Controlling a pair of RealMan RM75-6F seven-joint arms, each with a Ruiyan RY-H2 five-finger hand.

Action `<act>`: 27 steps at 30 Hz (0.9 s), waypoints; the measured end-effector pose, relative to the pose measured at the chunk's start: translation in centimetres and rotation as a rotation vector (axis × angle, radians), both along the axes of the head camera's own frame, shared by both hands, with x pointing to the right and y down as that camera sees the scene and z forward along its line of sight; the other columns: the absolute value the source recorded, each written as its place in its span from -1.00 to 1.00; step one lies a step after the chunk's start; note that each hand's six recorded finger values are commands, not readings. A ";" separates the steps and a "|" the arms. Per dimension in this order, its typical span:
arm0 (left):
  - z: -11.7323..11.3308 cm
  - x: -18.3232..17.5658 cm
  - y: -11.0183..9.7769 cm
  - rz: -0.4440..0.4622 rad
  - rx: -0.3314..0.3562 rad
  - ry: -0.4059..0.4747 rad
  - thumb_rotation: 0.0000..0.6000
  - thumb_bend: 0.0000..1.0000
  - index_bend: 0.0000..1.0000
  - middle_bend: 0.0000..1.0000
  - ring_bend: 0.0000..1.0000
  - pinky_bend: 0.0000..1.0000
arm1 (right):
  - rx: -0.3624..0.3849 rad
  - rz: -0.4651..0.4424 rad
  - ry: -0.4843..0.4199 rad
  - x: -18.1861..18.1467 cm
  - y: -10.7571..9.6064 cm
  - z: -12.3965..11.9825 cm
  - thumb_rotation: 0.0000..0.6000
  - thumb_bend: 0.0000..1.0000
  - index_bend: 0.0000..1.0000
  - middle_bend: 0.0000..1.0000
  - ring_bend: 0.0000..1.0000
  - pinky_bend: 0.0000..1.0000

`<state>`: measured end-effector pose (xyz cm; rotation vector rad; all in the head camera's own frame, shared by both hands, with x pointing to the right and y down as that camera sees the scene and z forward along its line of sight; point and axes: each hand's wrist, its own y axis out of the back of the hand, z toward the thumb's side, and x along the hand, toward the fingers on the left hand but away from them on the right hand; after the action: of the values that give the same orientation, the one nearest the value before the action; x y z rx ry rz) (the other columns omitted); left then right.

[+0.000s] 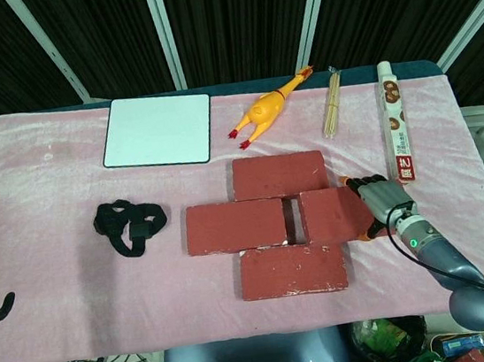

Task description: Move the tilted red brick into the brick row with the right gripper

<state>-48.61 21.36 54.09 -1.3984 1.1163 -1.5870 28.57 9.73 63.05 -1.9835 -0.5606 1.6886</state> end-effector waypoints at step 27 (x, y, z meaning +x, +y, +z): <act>0.0 -0.2 -0.1 -0.007 -0.003 0.003 1.00 -0.51 -0.82 -0.94 -1.00 -1.00 | 0.003 0.000 0.059 -3.1 -0.6 3.2 1.00 -1.00 -0.84 -0.61 -0.70 -0.82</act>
<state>-48.79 21.26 54.13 -1.4003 1.1222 -1.5928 25.47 9.09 66.24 -1.9250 -0.5409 1.7393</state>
